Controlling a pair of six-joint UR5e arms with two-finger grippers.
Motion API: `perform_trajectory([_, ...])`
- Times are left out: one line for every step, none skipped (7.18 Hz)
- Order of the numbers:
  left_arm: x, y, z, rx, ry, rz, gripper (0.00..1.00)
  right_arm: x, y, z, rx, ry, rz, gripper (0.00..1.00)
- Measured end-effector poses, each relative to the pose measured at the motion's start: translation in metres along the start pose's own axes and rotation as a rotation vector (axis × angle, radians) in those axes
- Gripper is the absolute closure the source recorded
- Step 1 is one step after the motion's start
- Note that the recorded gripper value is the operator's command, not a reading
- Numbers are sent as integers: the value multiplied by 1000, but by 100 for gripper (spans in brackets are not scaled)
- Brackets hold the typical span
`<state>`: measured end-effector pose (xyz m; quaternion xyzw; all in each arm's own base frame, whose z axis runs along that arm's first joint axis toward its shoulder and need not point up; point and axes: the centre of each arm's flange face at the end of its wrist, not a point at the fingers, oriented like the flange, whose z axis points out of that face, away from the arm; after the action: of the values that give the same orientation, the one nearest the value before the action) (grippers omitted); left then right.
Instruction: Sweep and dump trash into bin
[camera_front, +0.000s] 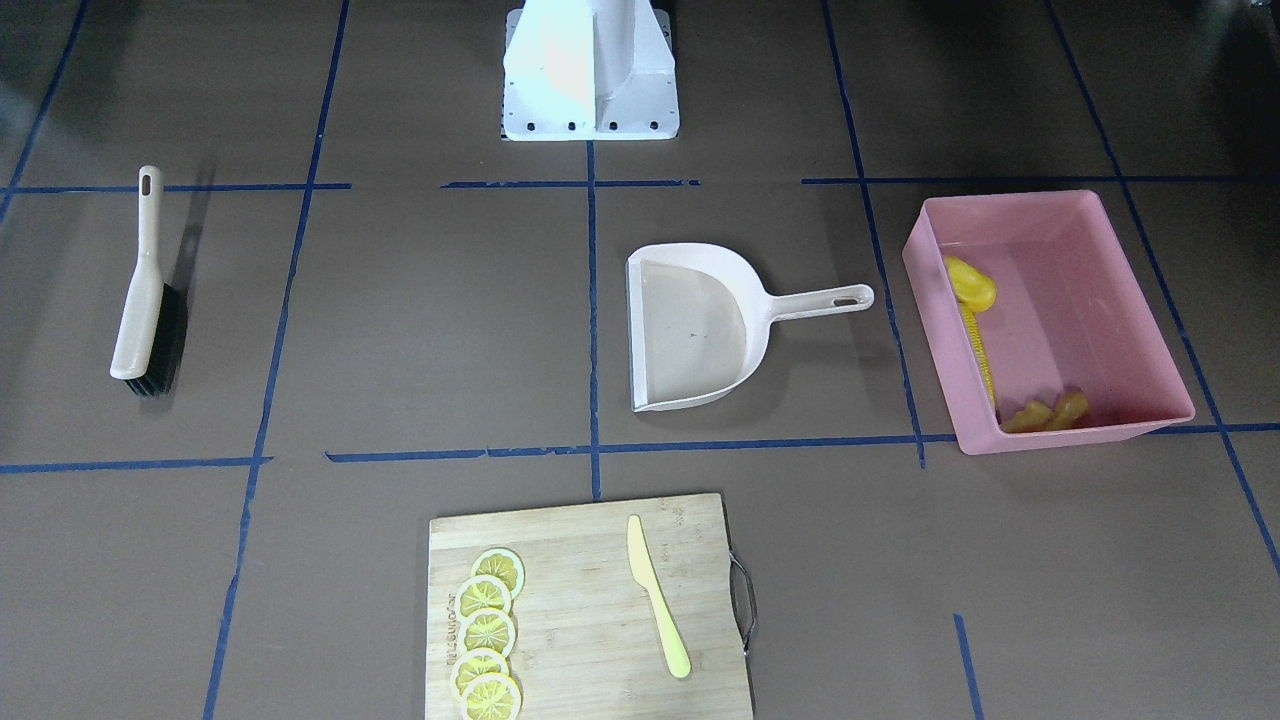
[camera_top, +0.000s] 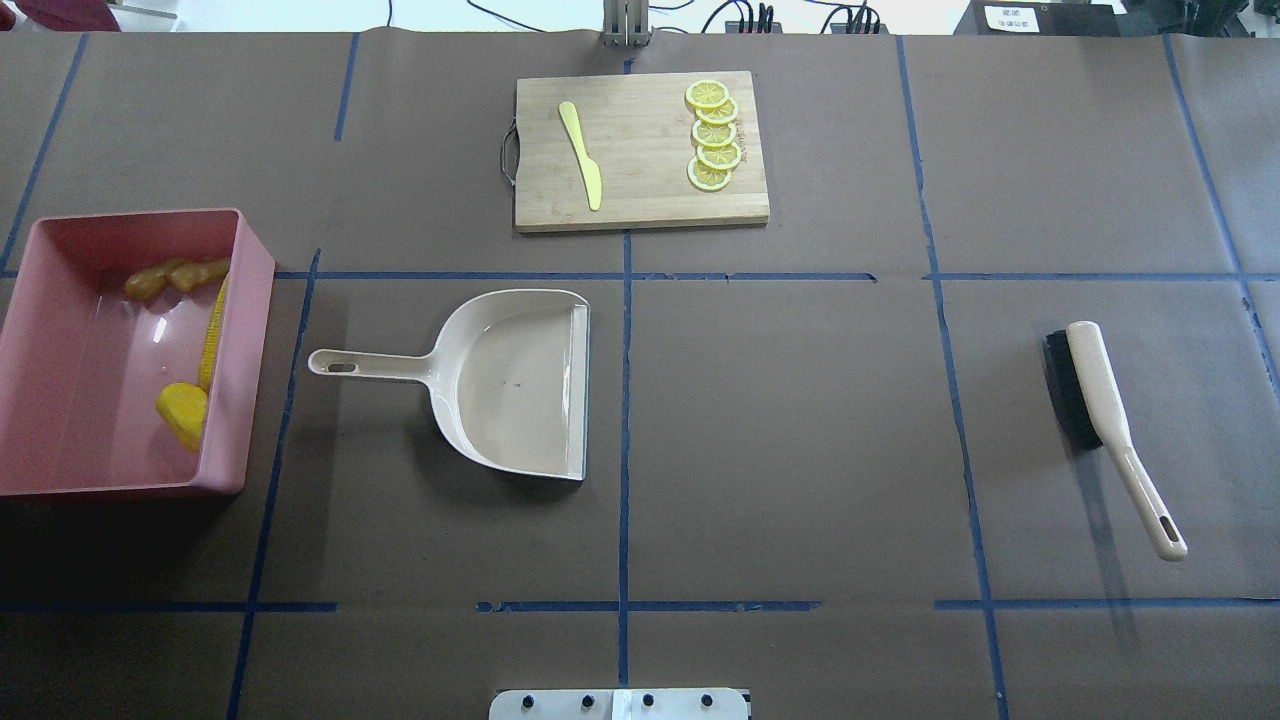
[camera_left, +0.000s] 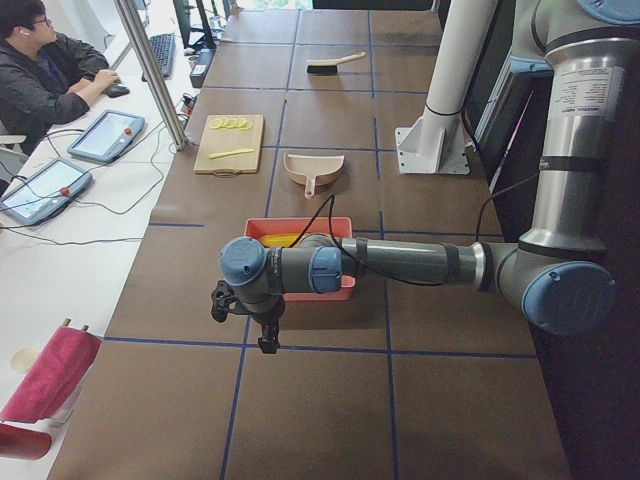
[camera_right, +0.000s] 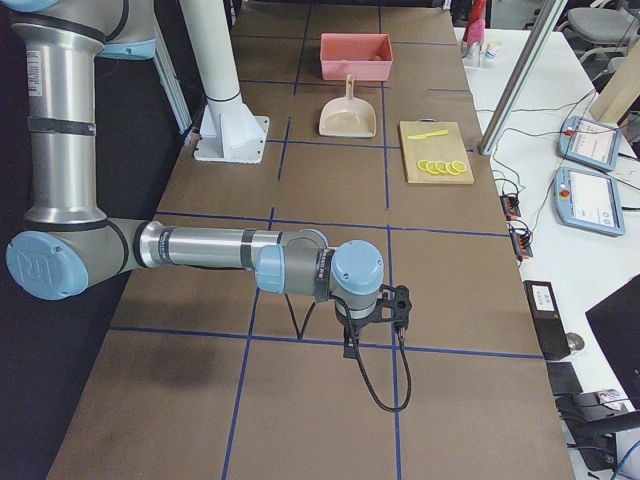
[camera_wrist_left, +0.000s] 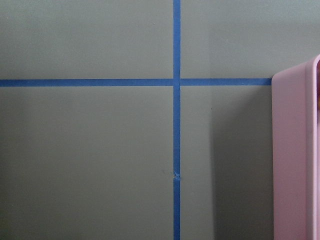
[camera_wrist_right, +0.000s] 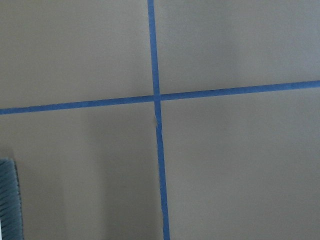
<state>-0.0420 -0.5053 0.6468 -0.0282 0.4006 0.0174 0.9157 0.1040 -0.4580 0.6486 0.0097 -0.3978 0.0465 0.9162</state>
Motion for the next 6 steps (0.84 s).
perform_trajectory([0, 0, 0, 0, 0, 0, 0, 3, 1, 2, -4, 6, 2, 0])
perform_trajectory([1, -1, -1, 1, 0, 1, 0, 4, 2, 3, -5, 7, 4, 0])
perform_trajectory([1, -1, -1, 2, 0, 1, 0, 4, 2, 3, -5, 8, 4, 0])
perform_trajectory([1, -1, -1, 2, -1, 2, 0, 4, 2, 4, -6, 8, 5, 0])
perform_trajectory([1, -1, -1, 2, -1, 2, 0, 5, 3, 4, -6, 8, 5, 0])
perform_trajectory([1, -1, -1, 2, -2, 2, 0, 5, 3, 4, -7, 7, 6, 0])
